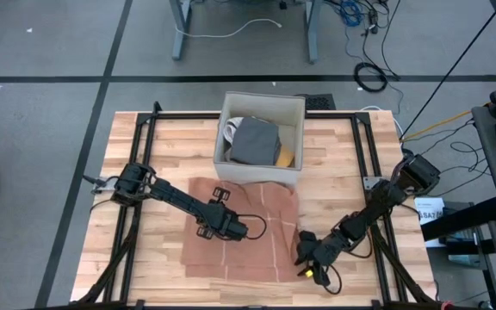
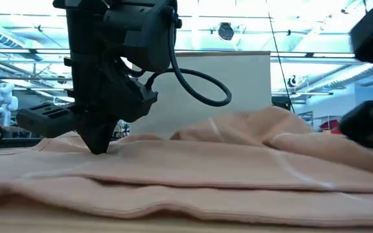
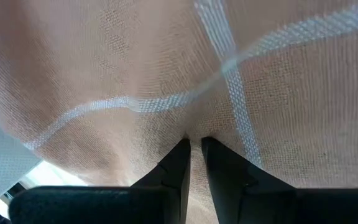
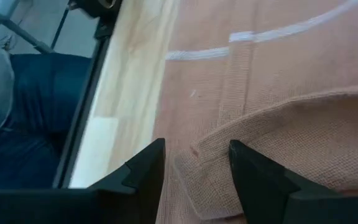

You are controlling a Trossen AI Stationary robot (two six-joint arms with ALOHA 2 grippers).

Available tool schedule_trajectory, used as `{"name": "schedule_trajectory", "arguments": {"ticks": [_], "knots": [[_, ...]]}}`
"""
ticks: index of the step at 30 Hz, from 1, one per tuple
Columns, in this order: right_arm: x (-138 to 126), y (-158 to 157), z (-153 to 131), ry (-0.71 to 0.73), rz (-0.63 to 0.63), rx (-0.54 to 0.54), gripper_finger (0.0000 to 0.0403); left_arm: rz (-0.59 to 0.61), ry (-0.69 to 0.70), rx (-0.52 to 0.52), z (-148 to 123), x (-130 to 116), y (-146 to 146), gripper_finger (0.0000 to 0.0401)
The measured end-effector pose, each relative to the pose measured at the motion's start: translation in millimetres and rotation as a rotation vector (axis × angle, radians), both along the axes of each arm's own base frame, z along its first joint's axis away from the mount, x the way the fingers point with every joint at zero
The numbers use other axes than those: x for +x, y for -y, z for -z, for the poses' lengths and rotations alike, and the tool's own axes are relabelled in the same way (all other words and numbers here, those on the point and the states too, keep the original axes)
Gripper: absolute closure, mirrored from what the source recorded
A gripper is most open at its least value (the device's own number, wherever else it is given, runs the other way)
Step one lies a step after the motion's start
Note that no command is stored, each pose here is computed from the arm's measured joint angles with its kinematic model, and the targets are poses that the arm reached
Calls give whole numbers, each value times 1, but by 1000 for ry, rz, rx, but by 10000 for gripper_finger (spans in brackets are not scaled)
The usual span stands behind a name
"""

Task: Fold towel
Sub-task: Fold the brown towel with white checkered lines

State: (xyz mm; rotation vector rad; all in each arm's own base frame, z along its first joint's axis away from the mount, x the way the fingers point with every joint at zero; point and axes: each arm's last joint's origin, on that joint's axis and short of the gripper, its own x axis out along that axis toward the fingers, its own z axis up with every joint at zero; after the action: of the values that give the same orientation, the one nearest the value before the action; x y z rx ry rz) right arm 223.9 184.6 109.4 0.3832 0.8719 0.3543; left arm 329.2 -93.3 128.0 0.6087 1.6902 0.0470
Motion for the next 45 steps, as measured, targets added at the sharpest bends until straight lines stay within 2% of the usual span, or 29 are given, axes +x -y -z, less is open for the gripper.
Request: {"name": "schedule_trajectory", "arguments": {"ticks": [6, 10, 16, 22, 26, 30, 36, 45], "knots": [[-12, -16, -3, 0, -34, 49, 236, 2, -1, 0, 0, 0, 0, 341], [-16, -24, -17, 48, -59, 65, 236, 10, -4, -1, 0, 0, 0, 341], [-27, -25, -44, 159, -25, -37, 236, 26, -8, 0, -1, 1, 0, 341], [-34, -34, -52, 234, -158, -180, 236, 24, 4, -2, -2, 2, 0, 341], [-41, -32, -47, 169, -197, -298, 236, 20, 6, -2, -2, 3, 0, 341], [-40, -32, -46, 172, -208, -324, 236, 21, 8, -2, -2, 3, 0, 341], [-40, -32, -46, 234, -255, -417, 246, 25, 26, -7, -2, 5, 1, 341], [-40, -32, -46, 242, -281, -431, 267, 24, 35, -10, -2, 5, 1, 341]]}}
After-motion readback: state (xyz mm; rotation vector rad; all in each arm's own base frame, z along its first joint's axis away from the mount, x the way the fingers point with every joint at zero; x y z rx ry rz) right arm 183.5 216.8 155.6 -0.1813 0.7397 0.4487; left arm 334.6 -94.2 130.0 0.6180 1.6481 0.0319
